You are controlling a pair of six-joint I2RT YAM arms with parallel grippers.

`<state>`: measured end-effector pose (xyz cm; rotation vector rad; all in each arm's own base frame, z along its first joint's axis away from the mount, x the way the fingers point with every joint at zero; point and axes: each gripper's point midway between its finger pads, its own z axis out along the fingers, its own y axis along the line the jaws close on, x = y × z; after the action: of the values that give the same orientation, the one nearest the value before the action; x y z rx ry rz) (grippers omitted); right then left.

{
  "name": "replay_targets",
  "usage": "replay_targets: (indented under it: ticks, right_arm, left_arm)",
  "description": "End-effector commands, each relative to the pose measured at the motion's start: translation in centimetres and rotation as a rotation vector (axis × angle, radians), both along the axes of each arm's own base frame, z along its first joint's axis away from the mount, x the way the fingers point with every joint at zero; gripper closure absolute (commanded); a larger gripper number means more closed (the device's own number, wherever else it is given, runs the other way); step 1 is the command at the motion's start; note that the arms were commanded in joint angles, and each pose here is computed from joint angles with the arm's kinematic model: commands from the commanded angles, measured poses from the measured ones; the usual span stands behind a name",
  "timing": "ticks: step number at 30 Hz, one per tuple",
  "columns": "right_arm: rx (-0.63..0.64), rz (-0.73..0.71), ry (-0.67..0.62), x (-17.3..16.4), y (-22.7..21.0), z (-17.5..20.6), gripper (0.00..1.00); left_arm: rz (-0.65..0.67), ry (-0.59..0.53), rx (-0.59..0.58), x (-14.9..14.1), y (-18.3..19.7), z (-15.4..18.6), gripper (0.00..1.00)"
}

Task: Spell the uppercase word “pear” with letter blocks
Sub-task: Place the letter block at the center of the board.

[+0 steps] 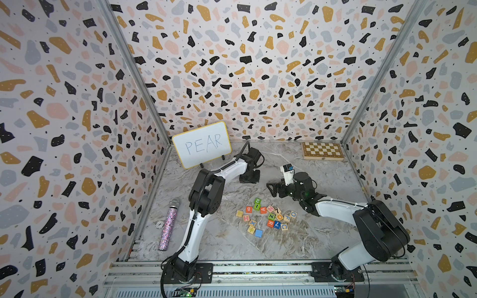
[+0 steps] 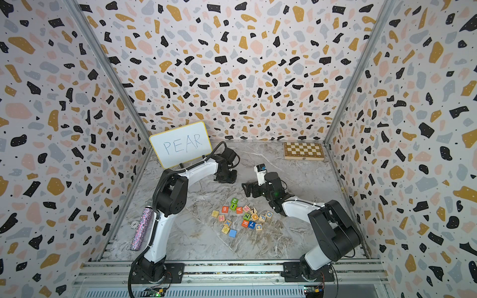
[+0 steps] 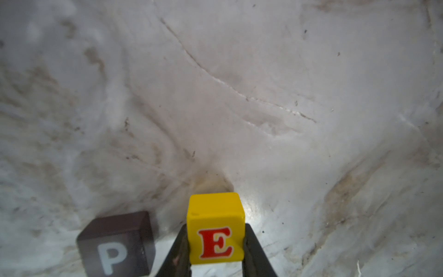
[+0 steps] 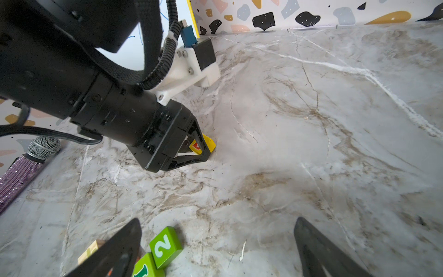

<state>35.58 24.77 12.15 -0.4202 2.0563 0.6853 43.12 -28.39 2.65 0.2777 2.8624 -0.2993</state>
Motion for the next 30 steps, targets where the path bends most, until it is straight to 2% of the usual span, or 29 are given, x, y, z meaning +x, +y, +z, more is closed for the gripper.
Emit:
replay_targets:
  ticks: [1, 25, 28, 30]
  right_arm:
    - [0.016, 0.016, -0.010, -0.1, 0.4, 0.3, 0.00]
    - [-0.015, 0.030, -0.024, -0.5, 1.0, -0.3, 0.01]
    - [-0.018, 0.026, -0.024, -0.5, 0.9, -0.3, 0.01]
    - [-0.018, 0.028, -0.025, -0.5, 1.0, -0.3, 0.01]
  left_arm:
    - [0.006, 0.004, -0.020, 0.3, -0.4, 0.1, 0.77]
    - [0.085, -0.015, 0.010, 0.6, 0.6, 0.3, 0.67]
    - [0.085, -0.016, 0.013, 0.6, 0.6, 0.4, 0.58]
    - [0.086, -0.014, 0.013, 0.6, 0.6, 0.4, 0.56]
